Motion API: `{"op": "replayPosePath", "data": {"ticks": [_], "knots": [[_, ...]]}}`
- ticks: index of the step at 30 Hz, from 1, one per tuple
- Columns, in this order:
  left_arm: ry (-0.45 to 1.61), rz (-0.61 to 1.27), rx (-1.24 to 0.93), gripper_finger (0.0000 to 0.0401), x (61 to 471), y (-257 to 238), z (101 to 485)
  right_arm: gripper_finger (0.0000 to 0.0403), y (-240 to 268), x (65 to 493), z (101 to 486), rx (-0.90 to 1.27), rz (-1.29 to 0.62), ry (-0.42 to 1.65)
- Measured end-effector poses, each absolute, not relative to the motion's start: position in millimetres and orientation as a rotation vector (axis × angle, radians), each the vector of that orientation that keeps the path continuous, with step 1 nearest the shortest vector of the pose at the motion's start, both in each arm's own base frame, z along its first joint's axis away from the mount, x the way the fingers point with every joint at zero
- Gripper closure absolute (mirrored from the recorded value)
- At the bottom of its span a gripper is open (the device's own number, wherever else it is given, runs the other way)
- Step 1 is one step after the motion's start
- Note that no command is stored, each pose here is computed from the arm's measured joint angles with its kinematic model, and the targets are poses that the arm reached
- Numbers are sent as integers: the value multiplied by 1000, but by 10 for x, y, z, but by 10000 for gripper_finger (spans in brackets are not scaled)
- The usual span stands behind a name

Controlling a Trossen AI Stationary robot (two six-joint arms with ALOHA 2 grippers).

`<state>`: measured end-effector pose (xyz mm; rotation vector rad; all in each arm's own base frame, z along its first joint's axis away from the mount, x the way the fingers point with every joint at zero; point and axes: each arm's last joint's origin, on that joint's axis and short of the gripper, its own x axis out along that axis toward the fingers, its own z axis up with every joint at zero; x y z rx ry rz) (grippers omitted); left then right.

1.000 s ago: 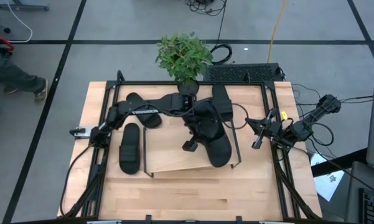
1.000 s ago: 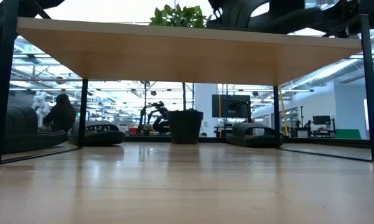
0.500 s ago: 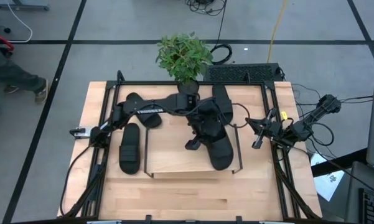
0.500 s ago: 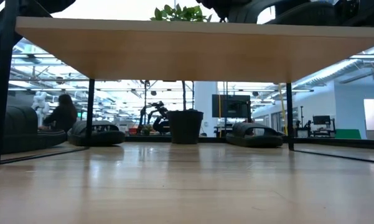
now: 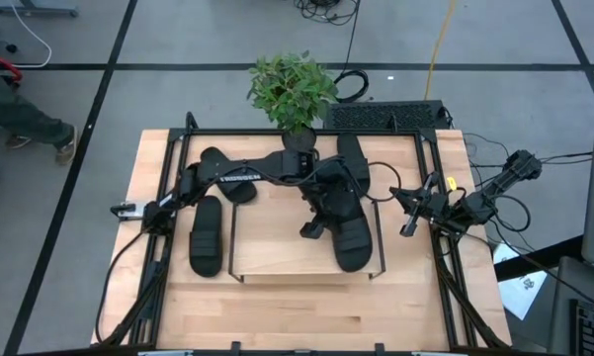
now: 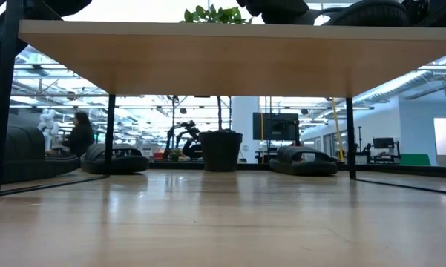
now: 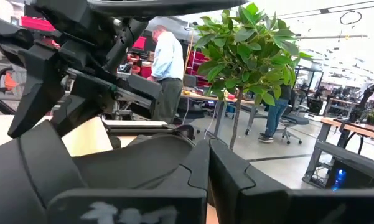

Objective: Pick and place slides into the shelf
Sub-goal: Put the black slipper on the shelf

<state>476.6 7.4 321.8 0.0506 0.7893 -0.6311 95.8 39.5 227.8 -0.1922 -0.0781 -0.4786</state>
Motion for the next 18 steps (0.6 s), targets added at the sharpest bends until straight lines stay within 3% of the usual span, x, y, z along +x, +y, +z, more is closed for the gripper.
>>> {"op": "replayPosePath", "data": {"ticks": [9, 18], "knots": [[756, -611, 67, 216, 4809, -37, 3243, 403, 395, 958, 2278, -188, -478, -79], [778, -519, 114, 187, 4797, -130, 3289, 403, 395, 958, 2278, -188, -478, -79]]}}
